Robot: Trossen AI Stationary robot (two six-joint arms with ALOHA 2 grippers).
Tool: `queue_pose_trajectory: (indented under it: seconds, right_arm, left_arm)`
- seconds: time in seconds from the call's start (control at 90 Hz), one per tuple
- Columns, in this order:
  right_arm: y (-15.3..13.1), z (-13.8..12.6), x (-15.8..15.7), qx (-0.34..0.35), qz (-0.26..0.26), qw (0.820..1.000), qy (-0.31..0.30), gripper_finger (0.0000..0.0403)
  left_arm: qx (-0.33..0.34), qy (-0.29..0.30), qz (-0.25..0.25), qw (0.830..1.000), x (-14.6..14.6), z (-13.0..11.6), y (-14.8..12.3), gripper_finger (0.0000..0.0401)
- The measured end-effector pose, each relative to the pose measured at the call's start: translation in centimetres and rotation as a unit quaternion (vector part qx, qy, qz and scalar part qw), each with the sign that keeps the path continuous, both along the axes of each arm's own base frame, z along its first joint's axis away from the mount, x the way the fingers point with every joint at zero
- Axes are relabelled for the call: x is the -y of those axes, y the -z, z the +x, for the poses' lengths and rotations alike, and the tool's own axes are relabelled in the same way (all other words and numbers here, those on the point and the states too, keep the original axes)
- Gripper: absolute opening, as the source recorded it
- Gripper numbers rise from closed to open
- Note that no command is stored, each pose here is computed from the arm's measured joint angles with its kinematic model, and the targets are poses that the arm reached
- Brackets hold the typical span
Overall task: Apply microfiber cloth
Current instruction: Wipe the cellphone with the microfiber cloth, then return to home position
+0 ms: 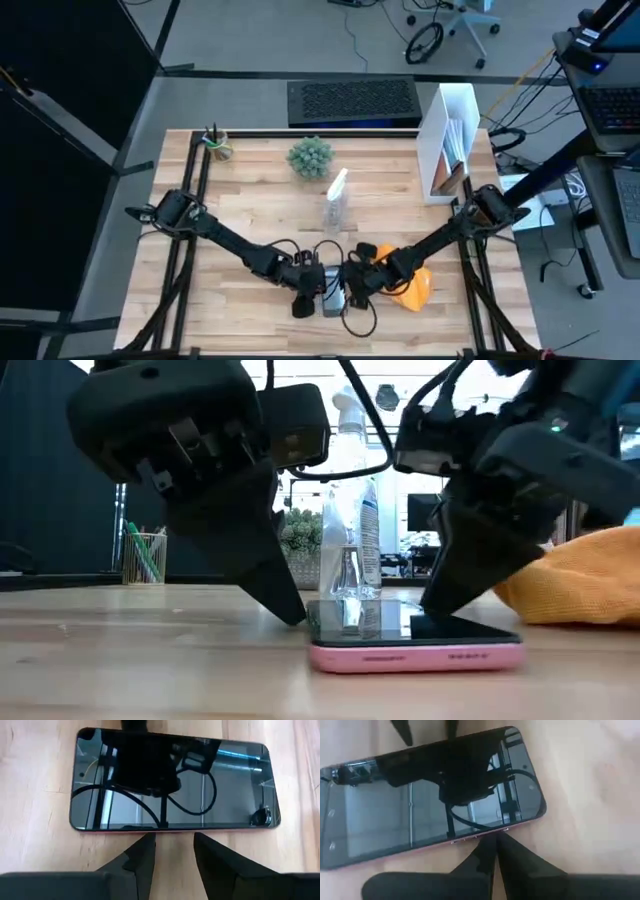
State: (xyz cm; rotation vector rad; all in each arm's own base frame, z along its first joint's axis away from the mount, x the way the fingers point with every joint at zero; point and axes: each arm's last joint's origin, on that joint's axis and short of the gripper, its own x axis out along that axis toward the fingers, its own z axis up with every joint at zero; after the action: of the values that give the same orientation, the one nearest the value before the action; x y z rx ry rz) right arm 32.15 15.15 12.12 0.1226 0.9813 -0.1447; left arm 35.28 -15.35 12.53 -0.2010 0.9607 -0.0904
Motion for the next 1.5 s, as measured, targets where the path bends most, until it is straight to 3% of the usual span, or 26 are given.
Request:
queue_pose_trajectory:
  seconds: [0.111, 0.256, 0.444, 0.611, 0.833, 0.967, 1.067, 1.156, 1.3, 1.4, 1.5]
  right_arm:
    - [-1.2, -0.4, 0.3, -0.001, -0.005, 1.0, -0.008, 0.0004]
    - [-6.3, -1.5, 0.9, 0.05, 0.005, 0.998, -0.026, 0.0004]
    - [-12.4, -4.7, 3.2, 0.085, -0.011, 0.995, -0.051, 0.0001]
    - [-14.9, -8.0, 5.5, 0.155, -0.01, 0.986, -0.064, 0.0]
    - [-13.0, -13.5, 8.6, 0.256, 0.017, 0.965, -0.053, 0.0]
    - [-11.2, -16.4, 10.1, 0.261, 0.007, 0.965, -0.029, 0.0]
    - [-10.8, -17.6, 10.5, 0.277, 0.041, 0.96, -0.01, 0.0]
    - [-10.3, -18.2, 10.7, 0.287, 0.041, 0.957, -0.015, 0.0]
    - [-9.4, -18.9, 11.3, 0.362, 0.024, 0.931, -0.046, 0.0]
    - [-8.4, -19.7, 11.8, 0.399, 0.038, 0.913, -0.075, 0.0]
    - [-7.3, -20.5, 12.7, 0.417, 0.029, 0.907, -0.051, 0.0]
  left_arm:
    - [0.005, -0.001, 0.005, 1.0, -0.3, -0.1, -0.8, 0.0122]
    - [0.048, 0.013, 0.033, 0.998, -0.8, -1.2, -5.2, 0.0094]
    - [0.105, 0.019, 0.101, 0.989, -2.7, -3.9, -11.1, 0.0013]
    - [0.144, 0.01, 0.122, 0.982, -4.8, -7.4, -13.0, 0.0007]
    - [0.182, -0.012, 0.142, 0.973, -8.1, -12.8, -11.0, 0.0003]
    - [0.176, -0.057, 0.153, 0.971, -9.6, -15.3, -9.9, 0.0004]
    - [0.18, -0.084, 0.128, 0.972, -10.0, -16.0, -9.7, 0.0004]
    - [0.178, -0.1, 0.106, 0.973, -10.0, -16.2, -9.5, 0.0004]
    - [0.195, -0.086, 0.112, 0.971, -10.1, -16.3, -8.6, 0.0004]
    - [0.227, -0.062, 0.084, 0.968, -10.1, -16.8, -7.9, 0.0004]
    - [0.276, -0.036, 0.052, 0.959, -10.2, -17.8, -7.2, 0.0004]
